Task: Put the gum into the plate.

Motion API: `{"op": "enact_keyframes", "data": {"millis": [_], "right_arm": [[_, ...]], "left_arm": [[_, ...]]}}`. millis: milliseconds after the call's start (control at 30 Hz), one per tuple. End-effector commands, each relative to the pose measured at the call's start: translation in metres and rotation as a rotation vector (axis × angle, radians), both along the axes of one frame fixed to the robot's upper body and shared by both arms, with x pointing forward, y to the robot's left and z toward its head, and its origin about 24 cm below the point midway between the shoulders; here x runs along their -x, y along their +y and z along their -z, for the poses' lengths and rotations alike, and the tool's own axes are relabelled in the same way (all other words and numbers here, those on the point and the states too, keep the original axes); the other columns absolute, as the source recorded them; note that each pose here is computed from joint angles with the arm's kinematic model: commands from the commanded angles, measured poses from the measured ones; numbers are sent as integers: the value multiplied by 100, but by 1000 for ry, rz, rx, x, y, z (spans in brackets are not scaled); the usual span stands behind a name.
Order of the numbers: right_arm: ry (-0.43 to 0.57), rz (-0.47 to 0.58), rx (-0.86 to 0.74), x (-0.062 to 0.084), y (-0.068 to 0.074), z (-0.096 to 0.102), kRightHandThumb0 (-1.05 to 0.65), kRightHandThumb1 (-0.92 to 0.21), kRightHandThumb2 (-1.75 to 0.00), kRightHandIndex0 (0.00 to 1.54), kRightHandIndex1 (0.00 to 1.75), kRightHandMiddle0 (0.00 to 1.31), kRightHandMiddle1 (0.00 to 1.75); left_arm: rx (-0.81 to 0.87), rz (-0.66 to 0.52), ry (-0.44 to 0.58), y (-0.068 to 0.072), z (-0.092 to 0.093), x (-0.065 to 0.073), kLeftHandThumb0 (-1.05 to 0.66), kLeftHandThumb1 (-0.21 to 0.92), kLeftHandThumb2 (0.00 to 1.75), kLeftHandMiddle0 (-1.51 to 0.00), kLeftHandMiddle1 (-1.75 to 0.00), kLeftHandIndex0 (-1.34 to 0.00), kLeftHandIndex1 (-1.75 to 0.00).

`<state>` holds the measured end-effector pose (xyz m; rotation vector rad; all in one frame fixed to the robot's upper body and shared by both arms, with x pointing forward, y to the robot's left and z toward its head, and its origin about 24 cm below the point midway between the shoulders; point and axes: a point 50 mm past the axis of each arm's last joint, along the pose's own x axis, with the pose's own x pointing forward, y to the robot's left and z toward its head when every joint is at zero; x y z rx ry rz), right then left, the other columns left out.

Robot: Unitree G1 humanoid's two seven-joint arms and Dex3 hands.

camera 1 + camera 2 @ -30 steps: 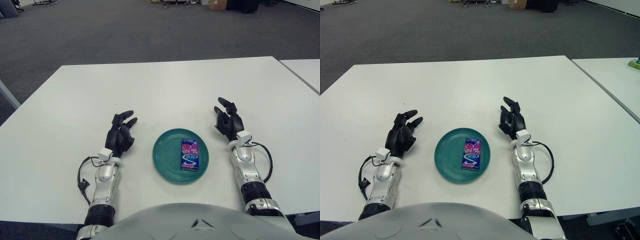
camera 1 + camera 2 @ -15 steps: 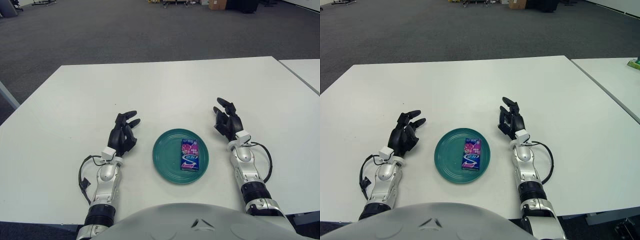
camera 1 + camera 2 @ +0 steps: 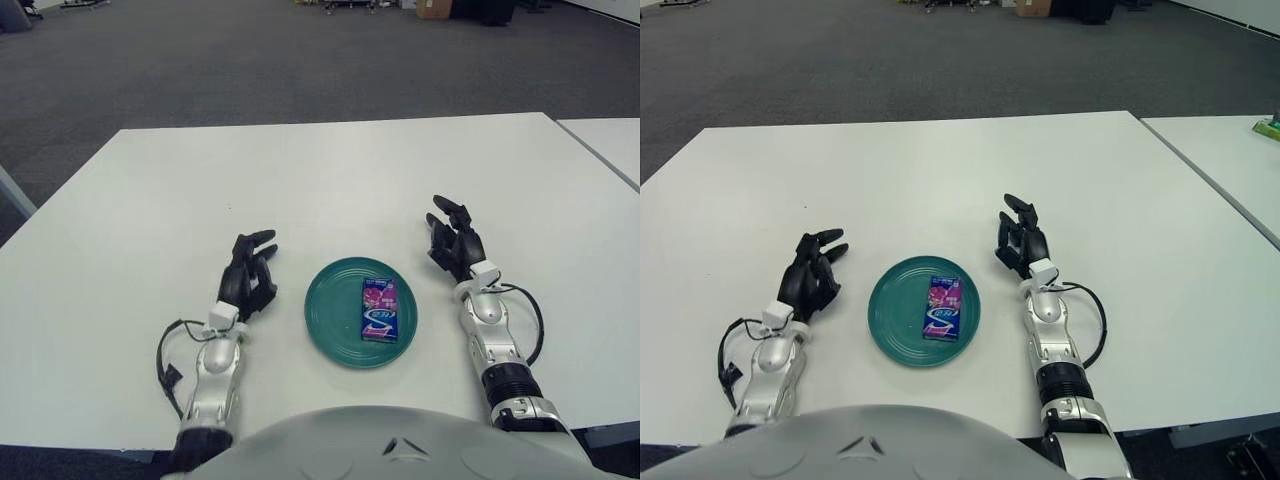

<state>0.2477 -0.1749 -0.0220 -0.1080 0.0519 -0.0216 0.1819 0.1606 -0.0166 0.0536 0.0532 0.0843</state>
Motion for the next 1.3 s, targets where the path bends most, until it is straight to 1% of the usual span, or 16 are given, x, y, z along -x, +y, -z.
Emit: {"op": "enact_keyframes", "data": {"millis": [0, 267, 700, 1000, 1267], "right_arm": [[348, 21, 7, 67, 0, 67, -78, -92, -91, 41, 1, 0, 61], [345, 18, 18, 67, 2, 66, -78, -92, -91, 40, 1, 0, 60], [341, 19, 16, 67, 2, 65, -77, -92, -90, 40, 0, 0, 59], [339, 19, 15, 67, 1, 64, -77, -92, -89, 38, 0, 0, 58], [332, 22, 14, 67, 0, 63, -76, -92, -90, 38, 0, 0, 59]], "left_arm": [[-13, -36, 185, 2, 22, 14, -79, 92, 91, -39, -71, -13, -113], [-25, -45, 203, 3, 23, 14, -74, 92, 88, -38, -69, -13, -113], [-12, -44, 202, 2, 21, 15, -69, 92, 83, -41, -68, -17, -114], [-13, -50, 161, 1, 18, 16, -70, 92, 85, -40, -67, -15, -113], [-8, -49, 158, 1, 17, 17, -74, 92, 90, -39, -64, -11, -110]]}}
